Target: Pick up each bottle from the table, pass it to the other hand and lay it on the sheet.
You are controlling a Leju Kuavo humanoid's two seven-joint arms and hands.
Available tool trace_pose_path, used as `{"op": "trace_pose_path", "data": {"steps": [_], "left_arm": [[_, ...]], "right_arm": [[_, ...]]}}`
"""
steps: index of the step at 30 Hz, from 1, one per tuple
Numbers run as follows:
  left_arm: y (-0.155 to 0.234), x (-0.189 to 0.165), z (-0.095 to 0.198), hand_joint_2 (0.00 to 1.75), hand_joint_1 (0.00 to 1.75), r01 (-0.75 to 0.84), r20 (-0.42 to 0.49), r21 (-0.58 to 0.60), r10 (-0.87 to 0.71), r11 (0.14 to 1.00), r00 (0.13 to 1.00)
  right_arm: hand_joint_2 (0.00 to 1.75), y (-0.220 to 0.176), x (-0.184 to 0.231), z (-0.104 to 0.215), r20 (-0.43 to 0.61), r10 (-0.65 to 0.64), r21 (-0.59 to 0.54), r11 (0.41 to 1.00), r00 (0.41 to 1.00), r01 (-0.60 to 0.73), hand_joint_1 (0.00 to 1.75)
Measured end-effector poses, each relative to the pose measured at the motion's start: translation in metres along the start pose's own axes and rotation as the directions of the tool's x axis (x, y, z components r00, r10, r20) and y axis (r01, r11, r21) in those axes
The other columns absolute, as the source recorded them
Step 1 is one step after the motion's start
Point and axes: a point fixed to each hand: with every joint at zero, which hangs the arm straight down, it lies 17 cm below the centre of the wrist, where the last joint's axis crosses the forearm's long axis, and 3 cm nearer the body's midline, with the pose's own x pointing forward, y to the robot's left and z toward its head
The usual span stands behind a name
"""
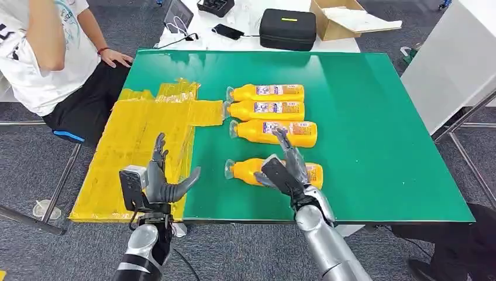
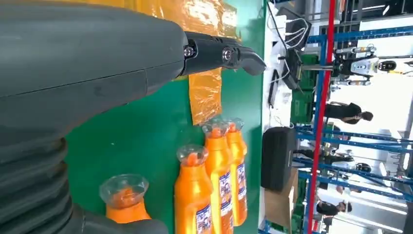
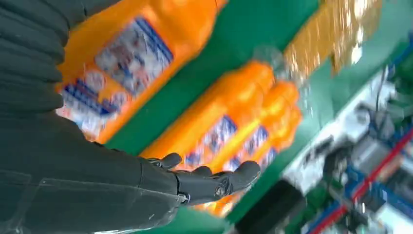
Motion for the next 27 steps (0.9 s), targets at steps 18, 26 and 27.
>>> {"op": "trace_pose_path", "data": {"steps": [18, 26, 27], "left_arm": [[0.005, 0.001, -0.008, 1.75, 0.00, 0.014, 0.009, -0.013, -0.014, 1.000, 1.000], [0.006, -0.004, -0.006, 1.75, 0.00, 0.012, -0.004, -0.020, -0.012, 1.000, 1.000], [0.006, -0.005, -0.006, 1.75, 0.00, 0.011, -0.007, -0.022, -0.011, 1.000, 1.000]], "right_arm": [[1.75, 0.022, -0.035, 0.015, -0.028, 0.074, 0.277, 0.959, 0.997, -0.064, 0.00], [1.75, 0.004, -0.060, 0.016, -0.050, 0.221, 0.339, 0.921, 0.974, -0.191, 0.00], [1.75, 0.002, -0.064, 0.017, -0.054, 0.241, 0.352, 0.913, 0.969, -0.207, 0.00]]}}
